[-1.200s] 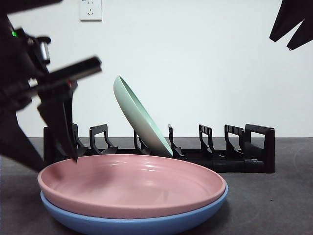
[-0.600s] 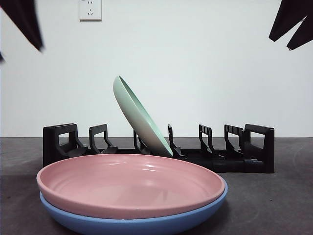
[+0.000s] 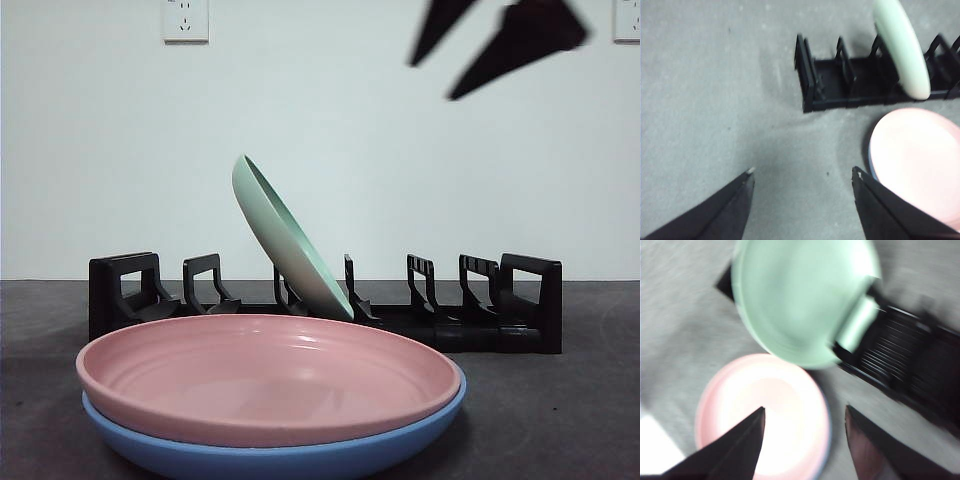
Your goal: Place the plate
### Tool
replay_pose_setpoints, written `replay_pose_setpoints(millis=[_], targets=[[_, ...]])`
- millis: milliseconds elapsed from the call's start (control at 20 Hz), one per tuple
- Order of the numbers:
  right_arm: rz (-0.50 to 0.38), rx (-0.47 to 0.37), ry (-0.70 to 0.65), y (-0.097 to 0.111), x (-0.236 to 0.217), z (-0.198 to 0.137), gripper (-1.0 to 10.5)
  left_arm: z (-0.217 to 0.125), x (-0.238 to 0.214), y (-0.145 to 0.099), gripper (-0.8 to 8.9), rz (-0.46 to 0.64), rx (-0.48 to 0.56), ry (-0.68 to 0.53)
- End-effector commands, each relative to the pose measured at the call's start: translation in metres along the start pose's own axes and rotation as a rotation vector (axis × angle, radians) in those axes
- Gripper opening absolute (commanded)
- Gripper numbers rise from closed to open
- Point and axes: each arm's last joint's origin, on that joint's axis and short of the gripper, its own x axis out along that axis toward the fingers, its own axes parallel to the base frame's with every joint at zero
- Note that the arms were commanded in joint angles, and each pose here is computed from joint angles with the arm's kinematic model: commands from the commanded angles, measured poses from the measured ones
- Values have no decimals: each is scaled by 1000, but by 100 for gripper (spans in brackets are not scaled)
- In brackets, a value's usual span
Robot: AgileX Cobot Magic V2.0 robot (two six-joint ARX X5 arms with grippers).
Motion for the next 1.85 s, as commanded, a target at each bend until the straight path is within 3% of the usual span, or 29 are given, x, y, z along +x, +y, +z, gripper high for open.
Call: replay_pose_setpoints(millis=[50, 300, 550, 1150, 1500, 1850], targets=[[54, -22, 28, 14, 20, 31, 252, 4, -5, 0, 312, -4, -9, -34], [103, -38, 52, 38, 66, 80, 252, 4, -5, 0, 312, -4, -8, -34], [109, -20, 78, 41, 109, 99, 252, 4, -5, 0, 312, 1, -2, -35], [67, -11, 145, 40, 165, 91, 220, 4, -5, 1, 312, 44, 27, -44], [23, -32, 147, 48, 169, 88, 14, 4, -5, 1, 312, 47, 29, -45], [87, -31, 146, 56, 148, 91, 14, 4, -5, 1, 312, 47, 24, -46]])
